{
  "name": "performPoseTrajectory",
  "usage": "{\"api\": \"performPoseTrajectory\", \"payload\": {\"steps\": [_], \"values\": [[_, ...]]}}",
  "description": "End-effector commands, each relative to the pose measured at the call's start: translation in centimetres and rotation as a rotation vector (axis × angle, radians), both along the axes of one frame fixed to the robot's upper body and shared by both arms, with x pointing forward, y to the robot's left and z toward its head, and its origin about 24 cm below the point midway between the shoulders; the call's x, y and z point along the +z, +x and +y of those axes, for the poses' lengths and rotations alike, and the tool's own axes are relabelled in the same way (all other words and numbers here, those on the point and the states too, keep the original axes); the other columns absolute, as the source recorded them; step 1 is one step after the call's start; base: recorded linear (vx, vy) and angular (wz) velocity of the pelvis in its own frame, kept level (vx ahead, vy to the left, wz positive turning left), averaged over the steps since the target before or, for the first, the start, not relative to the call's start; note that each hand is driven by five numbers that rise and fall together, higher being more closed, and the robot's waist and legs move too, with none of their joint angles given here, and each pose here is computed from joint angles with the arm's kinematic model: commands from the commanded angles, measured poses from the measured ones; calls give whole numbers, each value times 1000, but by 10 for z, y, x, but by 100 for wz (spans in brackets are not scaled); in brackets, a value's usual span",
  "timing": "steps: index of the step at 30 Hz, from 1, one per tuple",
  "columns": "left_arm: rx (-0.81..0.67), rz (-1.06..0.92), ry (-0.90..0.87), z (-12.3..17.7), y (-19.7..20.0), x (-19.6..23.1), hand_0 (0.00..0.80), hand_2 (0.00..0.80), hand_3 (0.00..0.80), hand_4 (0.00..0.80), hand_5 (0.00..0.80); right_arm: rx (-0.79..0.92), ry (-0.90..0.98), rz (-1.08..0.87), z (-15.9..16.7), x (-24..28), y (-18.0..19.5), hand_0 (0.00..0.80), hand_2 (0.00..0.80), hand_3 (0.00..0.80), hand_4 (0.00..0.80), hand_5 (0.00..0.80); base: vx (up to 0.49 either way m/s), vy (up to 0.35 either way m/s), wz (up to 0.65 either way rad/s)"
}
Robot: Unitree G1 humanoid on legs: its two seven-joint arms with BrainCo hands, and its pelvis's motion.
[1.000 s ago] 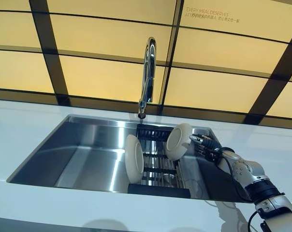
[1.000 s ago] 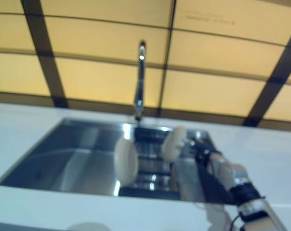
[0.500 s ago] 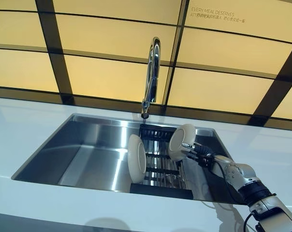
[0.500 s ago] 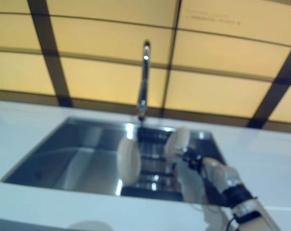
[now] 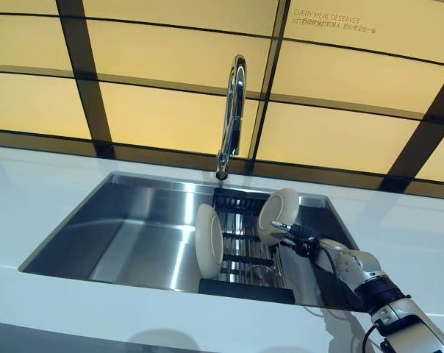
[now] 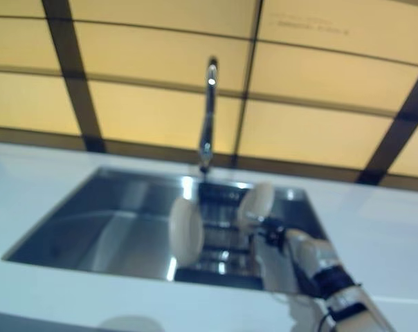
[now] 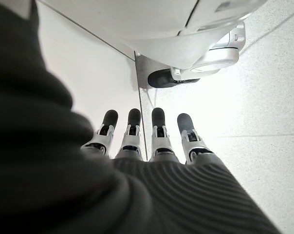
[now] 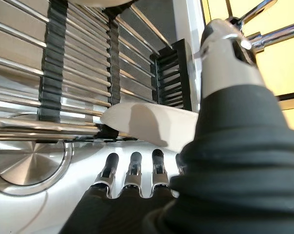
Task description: Take plates into dishwasher
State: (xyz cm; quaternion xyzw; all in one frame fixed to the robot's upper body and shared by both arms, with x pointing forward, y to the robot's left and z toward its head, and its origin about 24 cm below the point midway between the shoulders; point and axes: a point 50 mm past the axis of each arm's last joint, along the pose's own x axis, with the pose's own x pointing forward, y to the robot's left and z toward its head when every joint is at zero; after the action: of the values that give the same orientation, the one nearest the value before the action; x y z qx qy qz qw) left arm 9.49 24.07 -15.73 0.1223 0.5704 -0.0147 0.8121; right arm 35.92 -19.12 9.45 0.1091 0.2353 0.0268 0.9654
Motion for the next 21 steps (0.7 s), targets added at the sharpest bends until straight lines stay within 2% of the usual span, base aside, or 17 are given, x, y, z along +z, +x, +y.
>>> {"api": "performPoseTrajectory", "payload": {"steps": [1, 21], "values": [[-40, -8, 20, 3, 15, 4, 0, 0, 0, 0, 0, -19, -17, -158, 7, 50, 22, 0, 0, 0, 0, 0, -2, 6, 5], [-48, -33, 21, 4, 22, 6, 0, 0, 0, 0, 0, -202, -51, -169, -24, 61, 31, 0, 0, 0, 0, 0, -2, 0, 0]]}}
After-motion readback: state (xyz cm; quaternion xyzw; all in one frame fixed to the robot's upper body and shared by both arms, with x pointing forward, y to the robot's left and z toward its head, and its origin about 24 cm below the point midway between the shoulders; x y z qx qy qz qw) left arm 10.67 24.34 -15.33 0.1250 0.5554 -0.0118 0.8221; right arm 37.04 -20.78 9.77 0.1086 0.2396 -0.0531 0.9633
